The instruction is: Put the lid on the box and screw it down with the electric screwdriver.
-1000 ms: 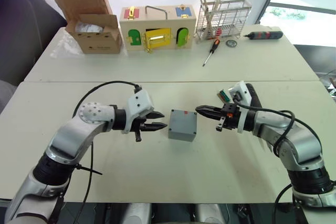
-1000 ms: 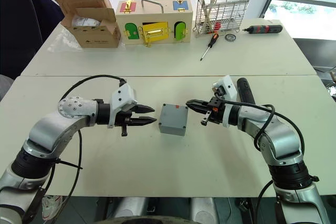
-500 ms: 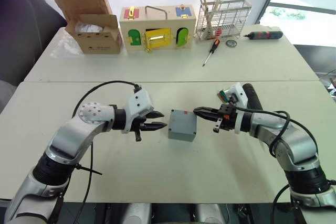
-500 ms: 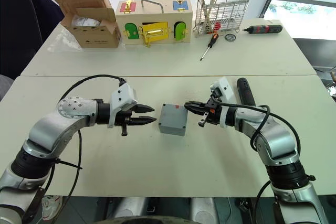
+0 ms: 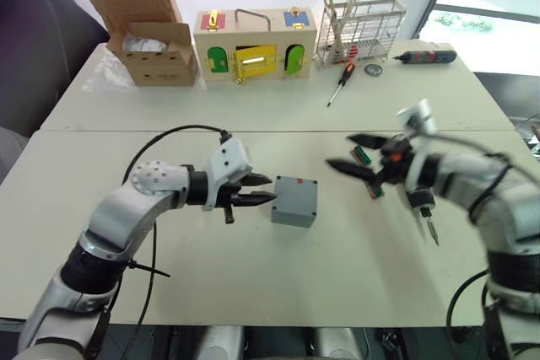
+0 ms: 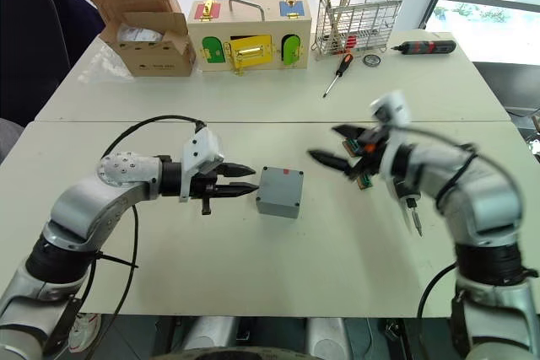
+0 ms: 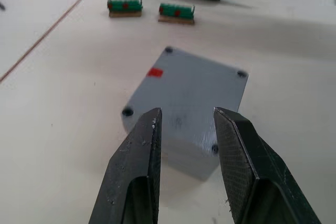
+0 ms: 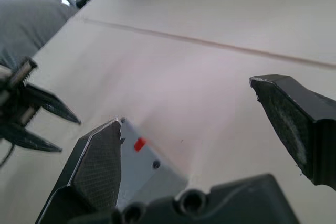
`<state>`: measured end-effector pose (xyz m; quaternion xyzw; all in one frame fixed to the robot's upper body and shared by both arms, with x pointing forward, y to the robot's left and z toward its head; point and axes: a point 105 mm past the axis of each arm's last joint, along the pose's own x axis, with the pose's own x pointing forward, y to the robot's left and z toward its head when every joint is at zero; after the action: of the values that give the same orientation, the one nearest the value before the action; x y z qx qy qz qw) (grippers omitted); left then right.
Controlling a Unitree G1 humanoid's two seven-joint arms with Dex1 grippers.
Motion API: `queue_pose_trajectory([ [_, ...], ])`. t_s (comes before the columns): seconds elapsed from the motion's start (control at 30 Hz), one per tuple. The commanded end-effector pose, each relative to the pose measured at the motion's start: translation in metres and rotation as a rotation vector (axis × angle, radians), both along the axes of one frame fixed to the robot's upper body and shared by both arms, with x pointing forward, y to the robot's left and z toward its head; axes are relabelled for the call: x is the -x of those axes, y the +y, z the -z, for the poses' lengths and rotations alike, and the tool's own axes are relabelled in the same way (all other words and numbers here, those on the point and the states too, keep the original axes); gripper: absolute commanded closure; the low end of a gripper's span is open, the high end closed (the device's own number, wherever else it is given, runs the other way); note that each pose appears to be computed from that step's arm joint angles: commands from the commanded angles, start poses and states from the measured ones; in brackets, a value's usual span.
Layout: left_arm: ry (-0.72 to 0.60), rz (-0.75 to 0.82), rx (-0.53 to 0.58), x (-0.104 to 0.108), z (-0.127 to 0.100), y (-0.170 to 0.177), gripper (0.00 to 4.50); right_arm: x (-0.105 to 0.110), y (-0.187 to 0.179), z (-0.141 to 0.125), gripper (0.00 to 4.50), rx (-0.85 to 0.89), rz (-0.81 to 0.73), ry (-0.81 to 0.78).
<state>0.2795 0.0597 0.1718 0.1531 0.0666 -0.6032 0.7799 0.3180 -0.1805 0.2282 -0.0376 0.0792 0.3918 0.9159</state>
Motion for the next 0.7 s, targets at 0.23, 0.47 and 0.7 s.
queue_pose_trajectory([
  [0.23,-0.101,0.176,0.053,0.018,-0.016,-0.037,2.97,0.006,-0.1,-0.001,0.01,0.395,0.273,0.223],
  [0.47,-0.136,0.224,0.071,0.028,-0.013,-0.056,2.97,0.019,-0.13,0.033,0.01,0.406,0.402,0.614],
  [0.7,-0.13,0.191,0.092,0.035,-0.007,-0.061,2.97,0.005,-0.119,0.059,0.01,0.283,0.428,0.848],
])
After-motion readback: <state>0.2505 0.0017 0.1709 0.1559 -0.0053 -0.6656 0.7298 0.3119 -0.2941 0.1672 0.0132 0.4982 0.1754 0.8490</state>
